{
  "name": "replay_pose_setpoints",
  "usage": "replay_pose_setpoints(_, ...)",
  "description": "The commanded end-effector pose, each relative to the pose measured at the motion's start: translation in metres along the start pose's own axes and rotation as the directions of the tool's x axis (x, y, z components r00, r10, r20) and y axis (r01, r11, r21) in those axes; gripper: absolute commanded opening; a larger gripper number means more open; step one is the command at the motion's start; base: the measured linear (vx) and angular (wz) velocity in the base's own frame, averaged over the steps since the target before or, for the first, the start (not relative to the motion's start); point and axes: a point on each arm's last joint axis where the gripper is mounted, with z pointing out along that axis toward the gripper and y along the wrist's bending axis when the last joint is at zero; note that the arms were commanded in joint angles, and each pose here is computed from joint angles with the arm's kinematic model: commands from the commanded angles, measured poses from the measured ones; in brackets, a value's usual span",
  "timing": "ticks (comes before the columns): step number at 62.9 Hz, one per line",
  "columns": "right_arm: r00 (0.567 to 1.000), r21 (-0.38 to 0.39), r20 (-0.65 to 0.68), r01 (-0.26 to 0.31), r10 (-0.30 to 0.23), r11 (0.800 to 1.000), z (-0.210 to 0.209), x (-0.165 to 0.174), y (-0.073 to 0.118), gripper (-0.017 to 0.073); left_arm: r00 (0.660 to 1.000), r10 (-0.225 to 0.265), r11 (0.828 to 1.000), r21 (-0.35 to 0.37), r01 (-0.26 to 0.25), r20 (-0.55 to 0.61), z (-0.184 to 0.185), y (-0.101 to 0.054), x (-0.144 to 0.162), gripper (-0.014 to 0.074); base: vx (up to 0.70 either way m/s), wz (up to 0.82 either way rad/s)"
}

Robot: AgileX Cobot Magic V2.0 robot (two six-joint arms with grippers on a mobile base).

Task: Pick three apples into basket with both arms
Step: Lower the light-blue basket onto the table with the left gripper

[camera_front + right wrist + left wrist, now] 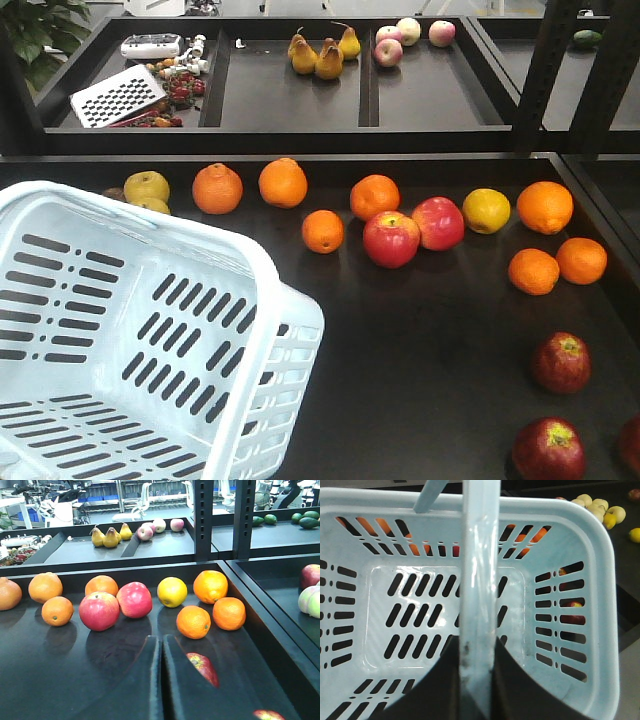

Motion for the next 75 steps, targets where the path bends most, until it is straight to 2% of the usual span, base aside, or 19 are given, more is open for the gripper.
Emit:
replay_pose_setpoints(1,0.998,-0.012,0.069,0.01,-0.009,1.0,0.0,-0.003,0.001,-0.0008,0.99,-0.006,0.999,0.035,0.002,0.14,-0.005,-0.004,-0.017,-0.0006,0.0,0.0)
replay_pose_setpoints(12,0.998,-0.012,0.069,0.01,-0.009,1.0,0.0,-0.003,0.001,-0.0008,0.988,-0.014,0.999,0.044,0.007,0.156,-0.004,-0.005,-0.019,-0.0006,0.0,0.0)
replay_pose_setpoints(21,0.998,-0.012,0.069,0.01,-0.009,1.0,0.0,-0.003,0.001,-0.0008,0.99,0.009,0.999,0.035,-0.014,0.138,0.01,-0.006,-0.025,-0.0006,0.0,0.0)
replay_pose_setpoints(32,0.998,-0.012,0.069,0.01,-0.009,1.0,0.0,-0.003,0.001,-0.0008,0.991,0.118,0.992,0.038,-0.121,0.065,0.053,-0.009,-0.033,-0.0006,0.0,0.0)
replay_pose_setpoints(41,0.998,-0.012,0.069,0.01,-0.009,1.0,0.0,-0.003,0.001,-0.0008,0.97,0.242,0.968,0.073,-0.24,-0.016,0.092,-0.017,-0.051,-0.0006,0.0,0.0)
replay_pose_setpoints(48,0.998,-0.012,0.069,0.01,-0.009,1.0,0.0,-0.003,0.001,-0.0008,0.941,0.333,0.939,0.111,-0.326,-0.053,0.123,-0.024,-0.073,-0.0006,0.0,0.0)
replay_pose_setpoints(51,0.998,-0.012,0.069,0.01,-0.009,1.0,0.0,-0.003,0.001,-0.0008,0.921,0.385,0.918,0.131,-0.374,-0.067,0.139,-0.028,-0.084,-0.0006,0.0,0.0)
replay_pose_setpoints(56,0.998,-0.012,0.069,0.01,-0.009,1.0,0.0,-0.003,0.001,-0.0008,0.891,0.444,0.889,0.171,-0.424,-0.098,0.164,-0.033,-0.099,-0.0006,0.0,0.0)
replay_pose_setpoints(60,0.998,-0.012,0.069,0.01,-0.009,1.0,0.0,-0.003,0.001,-0.0008,0.853,0.505,0.854,0.217,-0.472,-0.13,0.185,-0.038,-0.108,-0.0006,0.0,0.0)
replay_pose_setpoints(65,0.998,-0.012,0.069,0.01,-0.009,1.0,0.0,-0.003,0.001,-0.0008,0.814,0.554,0.82,0.285,-0.497,-0.175,0.209,-0.042,-0.115,-0.0006,0.0,0.0)
replay_pose_setpoints(69,0.998,-0.012,0.069,0.01,-0.009,1.0,0.0,-0.003,0.001,-0.0008,0.782,0.596,0.786,0.333,-0.521,-0.183,0.225,-0.046,-0.122,-0.0006,0.0,0.0)
replay_pose_setpoints(73,0.998,-0.012,0.069,0.01,-0.009,1.0,0.0,-0.003,0.001,-0.0008,0.754,0.625,0.76,0.378,-0.529,-0.202,0.243,-0.048,-0.123,-0.0006,0.0,0.0)
replay_pose_setpoints(75,0.998,-0.012,0.069,0.01,-0.009,1.0,0.0,-0.003,0.001,-0.0008,0.747,0.632,0.753,0.39,-0.53,-0.204,0.251,-0.049,-0.124,-0.0006,0.0,0.0)
